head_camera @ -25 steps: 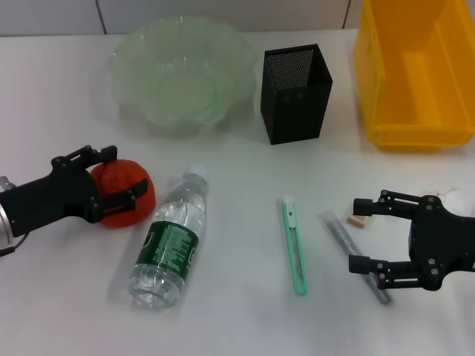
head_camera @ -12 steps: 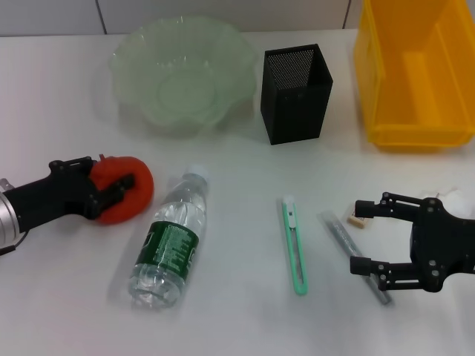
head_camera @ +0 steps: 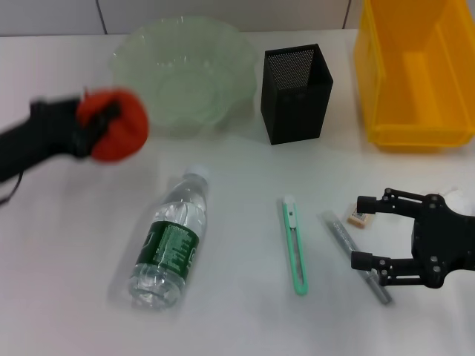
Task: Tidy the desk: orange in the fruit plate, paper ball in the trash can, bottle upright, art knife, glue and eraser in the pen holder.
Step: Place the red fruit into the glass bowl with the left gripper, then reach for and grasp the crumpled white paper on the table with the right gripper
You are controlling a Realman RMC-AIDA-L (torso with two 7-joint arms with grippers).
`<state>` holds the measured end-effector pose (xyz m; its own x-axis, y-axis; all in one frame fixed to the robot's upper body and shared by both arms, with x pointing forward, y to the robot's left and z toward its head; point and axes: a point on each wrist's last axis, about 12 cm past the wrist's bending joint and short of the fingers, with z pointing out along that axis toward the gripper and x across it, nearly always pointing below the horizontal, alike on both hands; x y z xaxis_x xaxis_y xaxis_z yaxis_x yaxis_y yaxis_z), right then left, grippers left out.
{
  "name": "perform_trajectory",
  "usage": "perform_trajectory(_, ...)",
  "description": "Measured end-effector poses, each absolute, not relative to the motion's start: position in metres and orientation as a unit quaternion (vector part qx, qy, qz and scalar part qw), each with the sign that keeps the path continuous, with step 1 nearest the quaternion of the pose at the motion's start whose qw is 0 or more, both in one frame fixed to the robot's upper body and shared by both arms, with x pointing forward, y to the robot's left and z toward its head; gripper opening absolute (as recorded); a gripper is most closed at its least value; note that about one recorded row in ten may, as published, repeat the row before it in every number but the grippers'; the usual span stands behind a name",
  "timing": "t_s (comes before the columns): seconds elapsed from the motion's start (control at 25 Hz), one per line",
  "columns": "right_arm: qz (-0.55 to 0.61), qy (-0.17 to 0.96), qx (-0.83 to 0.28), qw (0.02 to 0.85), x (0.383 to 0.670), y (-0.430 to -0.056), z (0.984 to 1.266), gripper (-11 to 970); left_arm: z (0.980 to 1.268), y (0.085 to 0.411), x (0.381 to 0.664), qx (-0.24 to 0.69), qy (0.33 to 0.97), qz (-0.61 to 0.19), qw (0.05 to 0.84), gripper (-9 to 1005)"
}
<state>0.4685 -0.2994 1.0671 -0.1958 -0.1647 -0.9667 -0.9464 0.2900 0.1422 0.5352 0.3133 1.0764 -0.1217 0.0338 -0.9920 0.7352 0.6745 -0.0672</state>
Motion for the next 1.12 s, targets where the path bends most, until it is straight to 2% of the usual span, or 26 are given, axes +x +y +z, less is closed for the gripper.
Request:
perform_trajectory(0.12,0.418,0.651,-0.426,0.469,0.468,-0.299,1.067,826,1.089,0.304,0.55,0.283,0.671,-0.297,0.618,172)
perform_trajectory(0.2,0.42,0.651,-0.425,0.469,0.467,-0.299,1.067,826,1.103,0.281,0.582,0.297,0.66,-0.288,0.627,154)
perform_trajectory(0.32,0.42,0.652,-0.423,0.469,0.466,-0.3,1.067,825,1.102,0.258,0.607,0.298,0.669,-0.257,0.63,126)
perform_trajectory(0.36,0.42,0.652,-0.423,0.469,0.466,-0.3,1.067,825,1.102,0.258,0.607,0.298,0.669,-0.257,0.63,128)
perform_trajectory(0.4,0.421,0.652,-0.422,0.469,0.465,-0.3,1.067,825,1.098,0.243,0.624,0.293,0.686,-0.223,0.628,130)
perform_trajectory(0.64,0.425,0.653,-0.42,0.466,0.465,-0.299,1.066,824,1.093,0.226,0.641,0.279,0.711,-0.179,0.621,142)
perform_trajectory(0.84,0.428,0.656,-0.412,0.465,0.466,-0.301,1.068,823,1.093,0.224,0.638,0.285,0.699,-0.189,0.627,286)
perform_trajectory(1.04,0.432,0.658,-0.401,0.469,0.467,-0.312,1.083,822,1.094,0.226,0.632,0.289,0.686,-0.206,0.635,447)
perform_trajectory(1.08,0.433,0.658,-0.403,0.467,0.468,-0.315,1.09,822,1.092,0.239,0.613,0.288,0.666,-0.24,0.645,481)
perform_trajectory(1.12,0.428,0.658,-0.407,0.467,0.47,-0.32,1.099,821,1.092,0.239,0.613,0.288,0.666,-0.24,0.645,516)
